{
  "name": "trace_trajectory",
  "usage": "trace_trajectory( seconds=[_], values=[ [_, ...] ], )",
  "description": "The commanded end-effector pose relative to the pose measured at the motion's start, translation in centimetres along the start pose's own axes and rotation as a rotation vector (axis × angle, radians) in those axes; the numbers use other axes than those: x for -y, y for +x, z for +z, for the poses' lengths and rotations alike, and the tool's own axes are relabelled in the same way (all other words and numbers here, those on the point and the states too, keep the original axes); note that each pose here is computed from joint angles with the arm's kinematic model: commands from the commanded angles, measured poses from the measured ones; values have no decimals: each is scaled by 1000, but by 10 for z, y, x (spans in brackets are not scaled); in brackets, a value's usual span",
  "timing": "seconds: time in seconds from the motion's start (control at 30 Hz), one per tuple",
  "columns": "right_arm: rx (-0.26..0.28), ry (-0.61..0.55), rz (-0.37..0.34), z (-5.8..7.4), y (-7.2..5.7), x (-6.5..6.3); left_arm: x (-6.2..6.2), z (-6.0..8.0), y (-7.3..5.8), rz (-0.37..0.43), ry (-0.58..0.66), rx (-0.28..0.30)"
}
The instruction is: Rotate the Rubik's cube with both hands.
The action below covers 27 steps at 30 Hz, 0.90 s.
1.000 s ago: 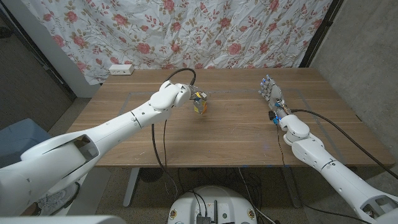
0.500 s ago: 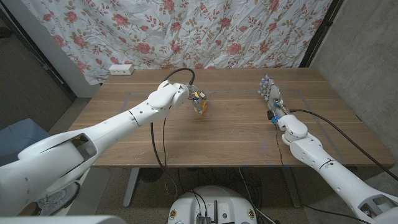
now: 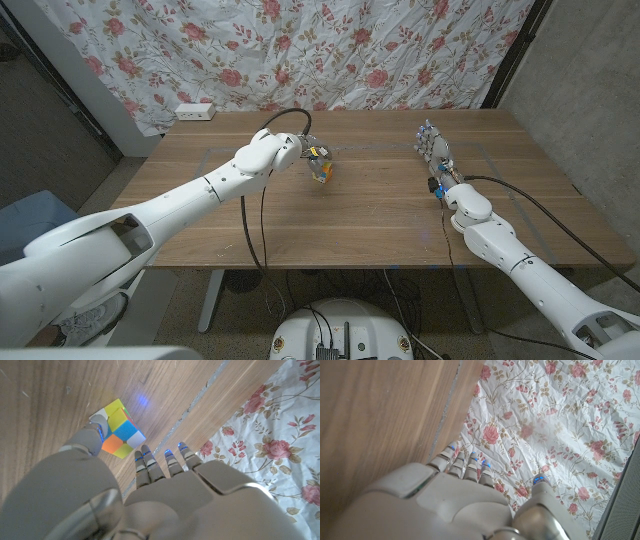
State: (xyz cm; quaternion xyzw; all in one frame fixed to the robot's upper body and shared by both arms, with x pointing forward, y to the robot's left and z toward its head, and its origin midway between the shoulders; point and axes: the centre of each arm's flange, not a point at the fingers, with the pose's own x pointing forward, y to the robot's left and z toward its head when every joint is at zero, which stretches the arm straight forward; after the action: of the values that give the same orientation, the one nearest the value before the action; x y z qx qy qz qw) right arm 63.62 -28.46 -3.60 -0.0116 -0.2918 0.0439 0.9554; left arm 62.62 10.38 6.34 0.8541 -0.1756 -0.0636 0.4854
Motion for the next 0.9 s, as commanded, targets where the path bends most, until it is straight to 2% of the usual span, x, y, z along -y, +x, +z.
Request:
trace_trajectory(
  seconds=[0.03,0.9],
  values=[
    [-5,4,-1,-2,2,-2,1,-2,2,15,5,6],
    [-10,-1,0,-3,3,-2,2,0,4,38,8,15]
  ],
)
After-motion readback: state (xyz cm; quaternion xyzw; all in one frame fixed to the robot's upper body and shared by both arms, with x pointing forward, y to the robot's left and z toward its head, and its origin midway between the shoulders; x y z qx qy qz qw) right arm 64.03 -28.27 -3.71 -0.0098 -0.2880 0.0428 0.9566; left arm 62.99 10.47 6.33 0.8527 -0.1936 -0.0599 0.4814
